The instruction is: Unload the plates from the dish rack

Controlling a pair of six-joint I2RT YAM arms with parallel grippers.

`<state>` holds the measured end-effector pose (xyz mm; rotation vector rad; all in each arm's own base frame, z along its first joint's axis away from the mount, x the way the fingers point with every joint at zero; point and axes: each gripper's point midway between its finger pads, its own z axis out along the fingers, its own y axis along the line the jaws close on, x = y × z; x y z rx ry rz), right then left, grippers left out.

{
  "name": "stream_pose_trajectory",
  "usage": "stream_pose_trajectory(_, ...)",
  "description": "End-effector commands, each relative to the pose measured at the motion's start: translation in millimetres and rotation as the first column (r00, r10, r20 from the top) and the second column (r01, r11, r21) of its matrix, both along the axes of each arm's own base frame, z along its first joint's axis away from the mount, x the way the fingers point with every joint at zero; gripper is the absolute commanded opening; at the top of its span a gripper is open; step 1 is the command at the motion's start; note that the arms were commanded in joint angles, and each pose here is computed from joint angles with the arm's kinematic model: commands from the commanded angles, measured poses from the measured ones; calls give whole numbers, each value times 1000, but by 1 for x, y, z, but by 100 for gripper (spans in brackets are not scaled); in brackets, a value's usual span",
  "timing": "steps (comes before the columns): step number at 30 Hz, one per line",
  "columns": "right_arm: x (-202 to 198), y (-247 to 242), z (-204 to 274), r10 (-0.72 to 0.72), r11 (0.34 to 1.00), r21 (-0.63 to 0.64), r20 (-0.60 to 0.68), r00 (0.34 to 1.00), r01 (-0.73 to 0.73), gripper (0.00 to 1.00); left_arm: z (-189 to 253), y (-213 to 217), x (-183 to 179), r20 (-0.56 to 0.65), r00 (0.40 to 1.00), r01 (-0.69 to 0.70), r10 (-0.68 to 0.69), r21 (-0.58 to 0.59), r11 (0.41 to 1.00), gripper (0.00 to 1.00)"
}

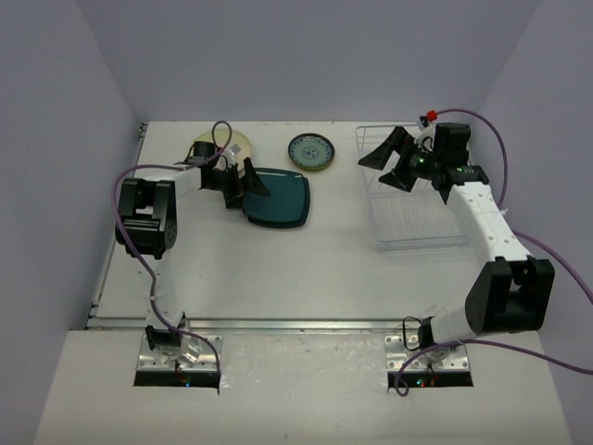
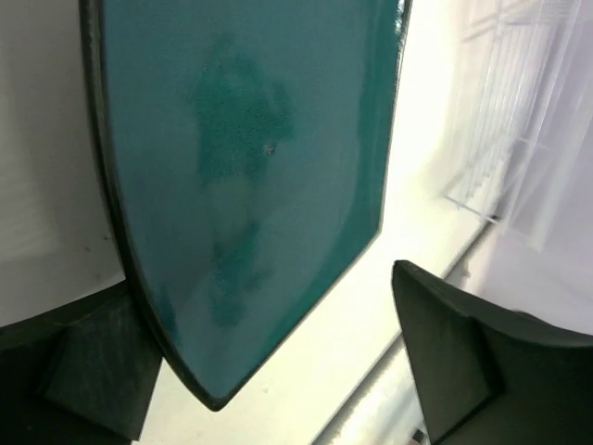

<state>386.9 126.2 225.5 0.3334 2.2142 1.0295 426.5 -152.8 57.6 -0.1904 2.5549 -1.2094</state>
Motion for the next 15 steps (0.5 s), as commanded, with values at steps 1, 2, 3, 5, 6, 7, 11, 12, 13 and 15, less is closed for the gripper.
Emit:
stream_pose_trajectory(1, -2, -2, 10, 15, 1000, -11, 45, 999, -14, 99, 15, 25, 16, 144, 990, -30, -11, 275, 961, 100)
stream_pose_trajectory(2, -2, -2, 10, 17, 1000, -12, 46, 999, -16, 99, 16, 24, 15, 156, 987, -22, -26, 297, 955, 100)
stream_pose_trajectory(3, -3, -2, 10, 18, 1000, -13, 46, 999, -17, 99, 16, 23, 15, 170, 985, -20, -39, 332, 943, 100)
stream_pose_trajectory(5, -3, -2, 10, 19, 1000, -17, 50, 999, -18, 99, 16, 21, 16, 192, 979, -17, -64, 393, 919, 100)
stream_pose_trajectory(6, -3, -2, 10, 18, 1000, -18, 50, 999, -17, 99, 15, 19, 15, 197, 978, -12, -76, 412, 911, 100)
stream_pose_trajectory(7, -3, -3, 10, 16, 1000, -25, 51, 999, -15, 99, 13, 14, 15, 198, 976, -1, -95, 435, 901, 100)
stream_pose_trajectory(11, -4, -4, 9, 18, 999, -38, 53, 998, -16, 99, 5, 5, 13, 176, 977, 27, -123, 466, 884, 100)
stream_pose_trajectory(12, -5, -5, 9, 19, 999, -44, 54, 998, -16, 99, 2, 3, 13, 164, 978, 37, -129, 471, 881, 100)
stream_pose_trajectory(13, -5, -6, 9, 18, 999, -49, 57, 998, -16, 99, 1, 0, 12, 161, 978, 45, -136, 472, 880, 100)
stream_pose_trajectory(15, -4, -15, 11, 0, 998, -66, 70, 998, 5, 99, 5, 0, 13, 172, 975, 42, -140, 479, 877, 100)
